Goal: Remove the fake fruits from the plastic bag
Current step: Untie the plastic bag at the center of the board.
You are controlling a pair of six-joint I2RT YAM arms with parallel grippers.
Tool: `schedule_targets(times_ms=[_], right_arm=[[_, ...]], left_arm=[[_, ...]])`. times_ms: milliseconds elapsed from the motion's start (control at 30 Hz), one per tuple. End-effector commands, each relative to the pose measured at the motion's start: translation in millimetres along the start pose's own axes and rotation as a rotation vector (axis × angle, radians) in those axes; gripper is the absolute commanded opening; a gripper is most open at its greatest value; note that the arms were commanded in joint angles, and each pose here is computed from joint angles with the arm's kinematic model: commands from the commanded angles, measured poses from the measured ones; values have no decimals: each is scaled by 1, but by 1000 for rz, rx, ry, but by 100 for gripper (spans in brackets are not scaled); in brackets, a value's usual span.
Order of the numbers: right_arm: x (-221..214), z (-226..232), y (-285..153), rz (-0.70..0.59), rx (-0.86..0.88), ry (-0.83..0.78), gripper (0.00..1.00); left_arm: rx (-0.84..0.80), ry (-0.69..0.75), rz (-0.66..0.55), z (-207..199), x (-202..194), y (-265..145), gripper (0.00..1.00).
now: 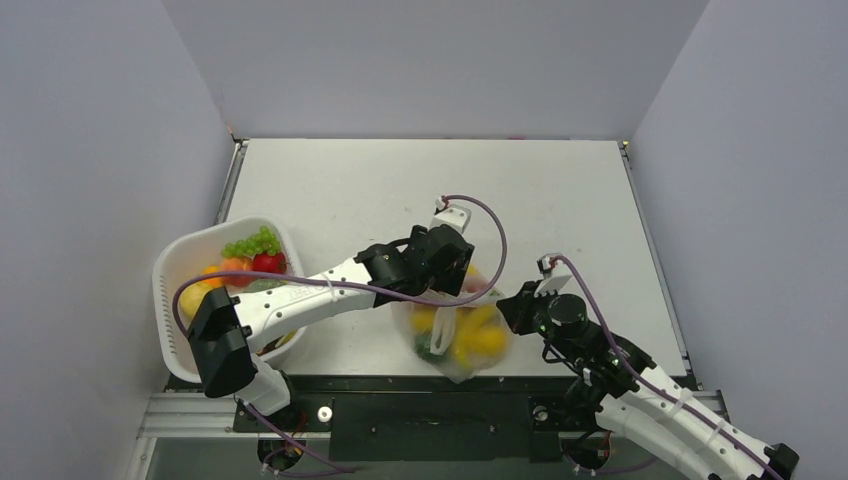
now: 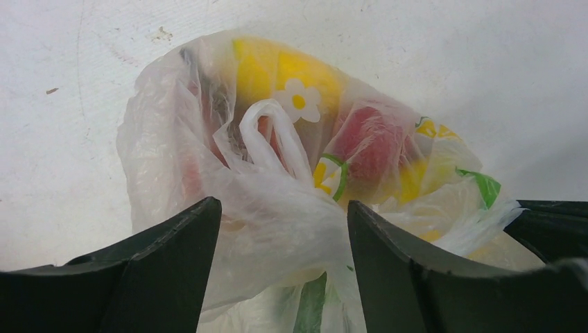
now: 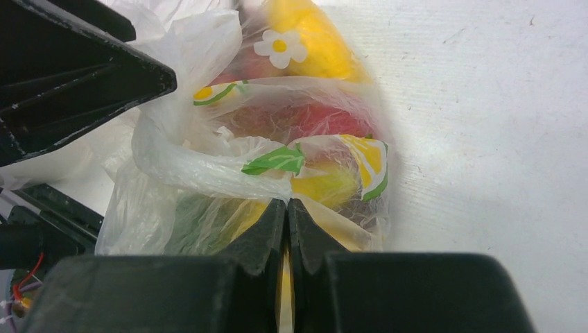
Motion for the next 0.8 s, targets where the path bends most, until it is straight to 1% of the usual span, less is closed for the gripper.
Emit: schedule_targets(times_ms=[0, 33, 67, 100, 200, 267, 300, 333, 367, 400, 500, 600, 633, 667, 700, 733, 767], right_arm=[[9, -10, 0, -50, -70, 20, 0], [9, -12, 1, -46, -85, 24, 0], [9, -13, 1, -44, -92, 26, 0], [9, -14, 2, -35, -104, 27, 0], [9, -17, 4, -28, -129, 26, 0], [10, -20, 5, -28, -151, 23, 0], [11, -22, 6, -27, -168, 20, 0], [11, -23, 7, -28, -176, 20, 0], [13, -24, 8, -29, -191, 19, 0], [13, -25, 8, -32, -201, 24, 0], [18, -35, 5, -75, -267, 56, 0], [22, -43, 1, -122, -317, 117, 0], [22, -44, 0, -127, -323, 127, 0], [23, -45, -2, -136, -327, 146, 0], [24, -45, -3, -143, -327, 155, 0], [26, -45, -5, -154, -326, 169, 0], [26, -46, -7, -156, -329, 173, 0]], left_arm=[[12, 26, -12, 8, 1, -9, 59], [10, 45, -4, 10, -2, -7, 53], [2, 48, -10, 8, -2, -6, 50], [1, 60, -7, 10, -4, -4, 44], [-9, 64, -27, 9, 0, 1, 40], [-16, 68, -38, 10, 5, 5, 33], [-15, 70, -41, 13, 8, 7, 25], [-6, 64, -48, 16, 12, 9, 13], [0, 58, -58, 18, 17, 9, 8], [16, 40, -70, 24, 23, 11, 0], [87, -33, -120, 41, 40, 10, 0], [146, -159, -180, 64, 54, 4, 0], [130, -196, -214, 66, 62, -4, 0], [134, -240, -216, 74, 58, -3, 0], [100, -281, -257, 73, 67, -12, 0], [93, -320, -249, 80, 60, -10, 0], [41, -364, -298, 79, 69, -21, 0]])
Point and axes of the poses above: each gripper's point midway between its finger pads, its own y axis out along the fingers, its own z axis along the line the jaws close on, x = y × z, the point moved 3 cm from there along -y, back along the fingers, and after that the axes turned 10 degrees about -y, right-handed, at the moved point
